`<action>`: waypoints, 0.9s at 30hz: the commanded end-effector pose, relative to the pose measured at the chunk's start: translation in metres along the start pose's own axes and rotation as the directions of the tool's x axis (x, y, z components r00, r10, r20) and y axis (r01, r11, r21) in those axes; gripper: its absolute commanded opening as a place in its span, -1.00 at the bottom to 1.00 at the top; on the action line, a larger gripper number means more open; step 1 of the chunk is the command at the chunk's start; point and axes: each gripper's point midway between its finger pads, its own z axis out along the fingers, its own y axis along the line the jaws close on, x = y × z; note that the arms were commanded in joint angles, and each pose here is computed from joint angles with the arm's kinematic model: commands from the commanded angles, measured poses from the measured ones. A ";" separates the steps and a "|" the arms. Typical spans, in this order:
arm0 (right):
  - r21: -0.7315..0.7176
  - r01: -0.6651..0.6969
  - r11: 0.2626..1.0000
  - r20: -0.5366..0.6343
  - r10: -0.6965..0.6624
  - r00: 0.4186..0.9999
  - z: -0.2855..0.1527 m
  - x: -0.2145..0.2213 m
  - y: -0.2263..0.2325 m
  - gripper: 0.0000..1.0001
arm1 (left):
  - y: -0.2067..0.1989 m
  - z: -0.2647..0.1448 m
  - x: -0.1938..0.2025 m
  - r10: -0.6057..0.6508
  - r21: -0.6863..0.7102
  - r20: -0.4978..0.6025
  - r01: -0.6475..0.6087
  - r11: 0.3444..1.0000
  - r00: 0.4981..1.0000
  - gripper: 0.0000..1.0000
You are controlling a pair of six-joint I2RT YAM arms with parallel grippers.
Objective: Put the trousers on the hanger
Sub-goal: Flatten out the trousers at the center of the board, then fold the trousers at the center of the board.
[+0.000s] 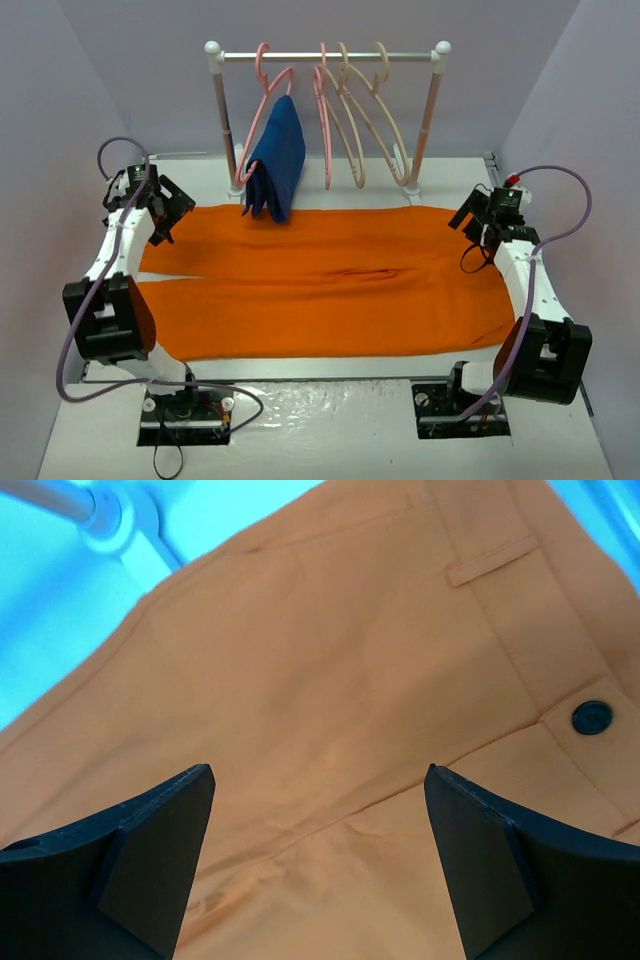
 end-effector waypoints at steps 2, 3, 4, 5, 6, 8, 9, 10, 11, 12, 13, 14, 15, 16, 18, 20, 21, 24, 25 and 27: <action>-0.087 0.068 0.994 0.068 -0.062 0.996 -0.003 -0.018 0.025 0.68 | -0.027 0.061 -0.037 -0.046 -0.037 -0.014 0.045 0.998 0.999 0.85; -0.095 0.074 0.993 0.068 -0.068 0.995 -0.002 -0.015 0.026 0.68 | -0.025 0.075 -0.036 -0.052 -0.065 -0.028 0.050 0.997 0.998 0.86; -0.099 0.079 0.992 0.066 -0.072 0.995 -0.001 -0.012 0.027 0.68 | -0.025 0.085 -0.037 -0.054 -0.080 -0.035 0.052 0.995 0.998 0.86; -0.102 0.082 0.991 0.064 -0.076 0.995 0.000 -0.009 0.027 0.69 | -0.029 0.094 -0.040 -0.060 -0.086 -0.039 0.056 0.995 0.997 0.87; -0.105 0.086 0.991 0.064 -0.080 0.995 0.002 -0.007 0.028 0.70 | -0.034 0.105 -0.044 -0.070 -0.089 -0.042 0.066 0.994 0.997 0.89; -0.104 0.090 0.991 0.057 -0.084 0.995 0.006 -0.001 0.028 0.72 | -0.045 0.117 -0.054 -0.090 -0.080 -0.040 0.087 0.993 0.995 0.93; -0.102 0.090 0.991 0.050 -0.086 0.995 0.008 0.003 0.028 0.73 | -0.046 0.124 -0.054 -0.097 -0.085 -0.049 0.092 0.992 0.994 0.94; -0.101 0.092 0.991 0.043 -0.088 0.995 0.010 0.006 0.028 0.74 | -0.044 0.135 -0.049 -0.101 -0.101 -0.068 0.094 0.990 0.993 0.94; -0.101 0.096 0.990 0.039 -0.093 0.995 0.012 0.009 0.029 0.74 | -0.042 0.142 -0.047 -0.103 -0.115 -0.078 0.093 0.989 0.992 0.94; -0.101 0.103 0.990 0.039 -0.099 0.994 0.013 0.011 0.031 0.75 | -0.042 0.147 -0.048 -0.102 -0.126 -0.081 0.091 0.988 0.992 0.94; -0.099 0.108 0.989 0.036 -0.105 0.994 0.014 0.013 0.031 0.75 | -0.041 0.152 -0.048 -0.101 -0.136 -0.083 0.089 0.987 0.991 0.94; -0.096 0.113 0.989 0.033 -0.110 0.993 0.015 0.015 0.031 0.75 | -0.040 0.156 -0.048 -0.100 -0.147 -0.086 0.087 0.985 0.991 0.94; -0.093 0.115 0.989 0.033 -0.112 0.993 0.016 0.016 0.031 0.75 | -0.038 0.160 -0.048 -0.098 -0.162 -0.088 0.083 0.983 0.991 0.94; -0.092 0.115 0.989 0.033 -0.112 0.993 0.017 0.016 0.031 0.75 | -0.036 0.162 -0.049 -0.094 -0.177 -0.085 0.078 0.981 0.992 0.94; -0.094 0.113 0.989 0.031 -0.111 0.993 0.018 0.017 0.032 0.75 | -0.030 0.167 -0.048 -0.086 -0.212 -0.093 0.065 0.975 0.992 0.93; -0.099 0.112 0.989 0.026 -0.110 0.994 0.019 0.019 0.034 0.75 | -0.023 0.171 -0.044 -0.079 -0.248 -0.110 0.049 0.967 0.991 0.92; -0.100 0.111 0.989 0.024 -0.110 0.994 0.020 0.020 0.034 0.75 | -0.017 0.173 -0.040 -0.073 -0.277 -0.128 0.035 0.960 0.989 0.86; -0.102 0.112 0.988 0.022 -0.110 0.994 0.020 0.021 0.035 0.75 | 0.001 0.179 -0.026 -0.056 -0.344 -0.172 -0.006 0.939 0.983 0.77; -0.104 0.111 0.988 0.023 -0.109 0.994 0.019 0.021 0.035 0.75 | 0.011 0.182 -0.018 -0.048 -0.377 -0.201 -0.032 0.926 0.978 0.73; -0.107 0.110 0.988 0.020 -0.108 0.994 0.019 0.022 0.036 0.75 | 0.021 0.185 -0.012 -0.044 -0.409 -0.234 -0.057 0.911 0.971 0.70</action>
